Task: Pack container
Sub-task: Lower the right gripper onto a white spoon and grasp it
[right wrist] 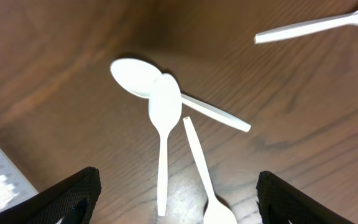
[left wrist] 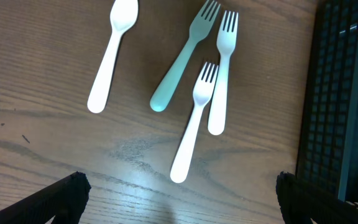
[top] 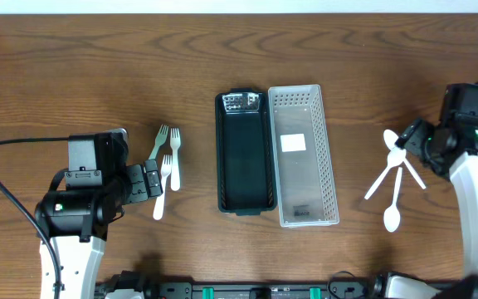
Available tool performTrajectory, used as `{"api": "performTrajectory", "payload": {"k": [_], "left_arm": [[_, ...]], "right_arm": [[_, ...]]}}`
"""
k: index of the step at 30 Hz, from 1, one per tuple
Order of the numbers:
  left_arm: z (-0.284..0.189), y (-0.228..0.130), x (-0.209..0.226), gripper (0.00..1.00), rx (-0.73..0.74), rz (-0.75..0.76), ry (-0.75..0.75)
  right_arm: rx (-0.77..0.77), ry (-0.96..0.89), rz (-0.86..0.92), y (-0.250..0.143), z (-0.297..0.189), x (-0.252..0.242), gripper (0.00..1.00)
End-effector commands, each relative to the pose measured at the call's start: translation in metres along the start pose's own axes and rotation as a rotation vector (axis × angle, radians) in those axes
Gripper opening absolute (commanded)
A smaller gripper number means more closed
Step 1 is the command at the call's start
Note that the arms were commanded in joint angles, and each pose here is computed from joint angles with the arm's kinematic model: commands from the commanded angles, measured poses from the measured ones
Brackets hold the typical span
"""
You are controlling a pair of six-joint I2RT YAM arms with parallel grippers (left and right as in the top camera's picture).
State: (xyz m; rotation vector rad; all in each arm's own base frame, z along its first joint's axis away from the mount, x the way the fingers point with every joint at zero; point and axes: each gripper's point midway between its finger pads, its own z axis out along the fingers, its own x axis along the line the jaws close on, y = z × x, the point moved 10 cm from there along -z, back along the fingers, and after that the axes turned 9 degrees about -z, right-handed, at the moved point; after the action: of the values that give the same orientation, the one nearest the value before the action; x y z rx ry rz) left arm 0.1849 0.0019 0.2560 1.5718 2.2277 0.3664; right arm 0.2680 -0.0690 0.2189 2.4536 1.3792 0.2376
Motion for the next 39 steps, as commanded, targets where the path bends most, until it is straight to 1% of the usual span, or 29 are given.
{"api": "performTrajectory", "payload": {"k": [1, 6, 11, 24, 30, 32, 39], "left_arm": [[-0.005, 0.004, -0.001, 0.98, -0.017, -0.006, -0.008], [-0.005, 0.004, -0.001, 0.98, -0.017, -0.006, -0.008], [-0.005, 0.004, -0.001, 0.98, -0.017, -0.006, -0.008], [-0.005, 0.004, -0.001, 0.98, -0.017, -0.006, -0.008], [-0.005, 0.004, -0.001, 0.98, -0.018, -0.006, -0.009], [-0.005, 0.004, -0.001, 0.98, -0.018, -0.006, -0.009], [-0.005, 0.004, -0.001, 0.98, -0.018, -0.006, -0.009]], "right_arm": [[0.095, -0.003, 0.028, -0.009, 0.028, 0.003, 0.83], [0.193, 0.009, 0.017, -0.012, 0.06, 0.011, 0.83], [0.253, 0.0, -0.011, -0.016, 0.086, 0.02, 0.82], [0.325, 0.015, -0.062, -0.026, 0.125, 0.041, 0.83], [0.324, 0.015, -0.063, -0.026, 0.129, 0.042, 0.83], [0.324, 0.015, -0.063, -0.026, 0.129, 0.042, 0.8], [0.329, 0.014, -0.063, -0.027, 0.129, 0.042, 0.56]]}}
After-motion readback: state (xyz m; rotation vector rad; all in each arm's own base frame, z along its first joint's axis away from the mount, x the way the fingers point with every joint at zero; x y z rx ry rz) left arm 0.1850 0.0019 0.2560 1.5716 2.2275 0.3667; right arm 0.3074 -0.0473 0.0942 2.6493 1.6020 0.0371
